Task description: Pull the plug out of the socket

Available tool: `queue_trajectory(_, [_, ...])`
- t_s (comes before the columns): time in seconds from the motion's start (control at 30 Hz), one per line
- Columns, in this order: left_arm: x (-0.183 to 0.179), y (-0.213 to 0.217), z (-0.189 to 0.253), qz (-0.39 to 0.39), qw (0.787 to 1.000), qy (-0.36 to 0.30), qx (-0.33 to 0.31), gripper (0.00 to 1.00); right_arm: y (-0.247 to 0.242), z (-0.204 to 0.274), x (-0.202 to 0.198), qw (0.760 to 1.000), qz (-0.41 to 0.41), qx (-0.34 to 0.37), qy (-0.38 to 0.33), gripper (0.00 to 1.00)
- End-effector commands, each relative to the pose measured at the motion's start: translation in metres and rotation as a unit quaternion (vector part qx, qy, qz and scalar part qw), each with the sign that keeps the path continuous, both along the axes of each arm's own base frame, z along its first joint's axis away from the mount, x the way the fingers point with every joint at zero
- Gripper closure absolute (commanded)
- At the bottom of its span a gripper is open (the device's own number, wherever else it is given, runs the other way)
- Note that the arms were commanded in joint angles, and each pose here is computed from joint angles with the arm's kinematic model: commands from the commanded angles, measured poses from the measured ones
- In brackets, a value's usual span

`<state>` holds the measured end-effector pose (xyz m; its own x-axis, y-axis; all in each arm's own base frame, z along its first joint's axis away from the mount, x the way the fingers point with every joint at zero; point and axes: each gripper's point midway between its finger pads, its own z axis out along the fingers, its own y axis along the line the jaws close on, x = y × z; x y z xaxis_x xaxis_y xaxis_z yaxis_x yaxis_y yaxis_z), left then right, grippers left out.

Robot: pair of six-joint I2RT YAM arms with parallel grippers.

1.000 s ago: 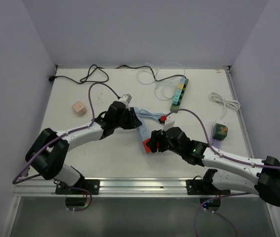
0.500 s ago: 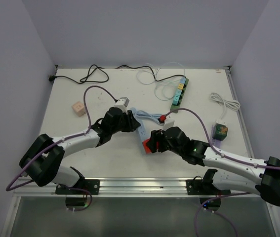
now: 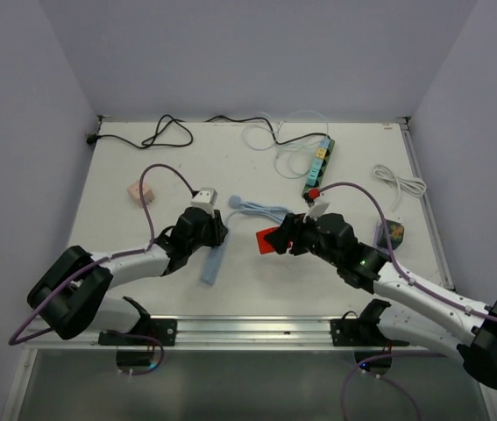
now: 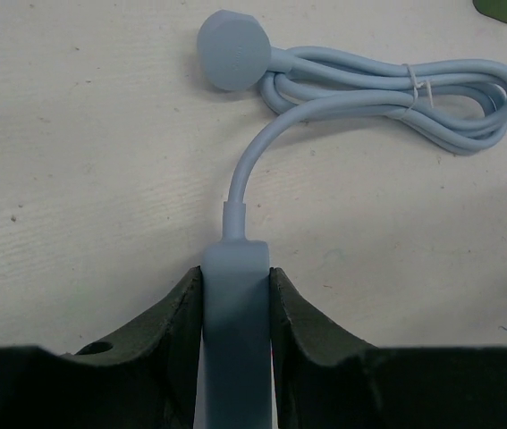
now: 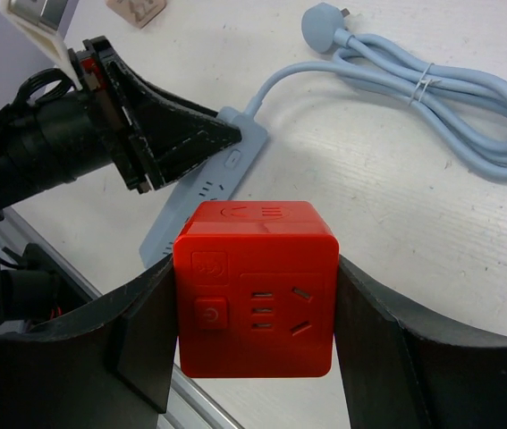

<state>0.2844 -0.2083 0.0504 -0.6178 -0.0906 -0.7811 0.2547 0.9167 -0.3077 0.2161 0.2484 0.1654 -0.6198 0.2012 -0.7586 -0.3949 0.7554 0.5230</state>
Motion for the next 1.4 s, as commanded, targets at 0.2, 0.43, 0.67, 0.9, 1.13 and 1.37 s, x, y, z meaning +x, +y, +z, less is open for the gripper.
queue_trajectory(0.2, [0.072, 0.003, 0.014, 0.078, 0.996, -0.022, 0.023, 1.0, 0.004, 0.022, -0.004, 0.999, 0.018, 0.022, -0.02, 1.0])
queue_trajectory(0.43, [0.176, -0.016, 0.033, 0.096, 0.995, -0.029, -0.022, 1.0, -0.007, 0.016, -0.013, 1.0, 0.015, 0.011, -0.012, 1.0])
queue_trajectory(0.67, [0.276, -0.008, 0.018, 0.122, 0.993, -0.01, 0.001, 0.99, -0.018, 0.01, -0.021, 1.0, 0.007, 0.01, -0.005, 1.0])
queue_trajectory(0.9, [0.303, -0.002, 0.007, 0.122, 0.992, 0.007, -0.018, 0.39, -0.026, 0.014, -0.021, 1.0, -0.004, 0.002, -0.014, 1.0])
queue_trajectory(1.13, [0.294, 0.015, 0.076, 0.126, 0.991, -0.039, 0.0, 0.03, -0.016, 0.016, -0.016, 1.0, 0.001, 0.011, -0.013, 1.0])
queue_trajectory(1.37, [0.253, 0.048, 0.222, 0.131, 0.984, -0.117, 0.005, 0.0, 0.031, 0.022, 0.016, 0.999, 0.019, 0.045, -0.019, 1.0])
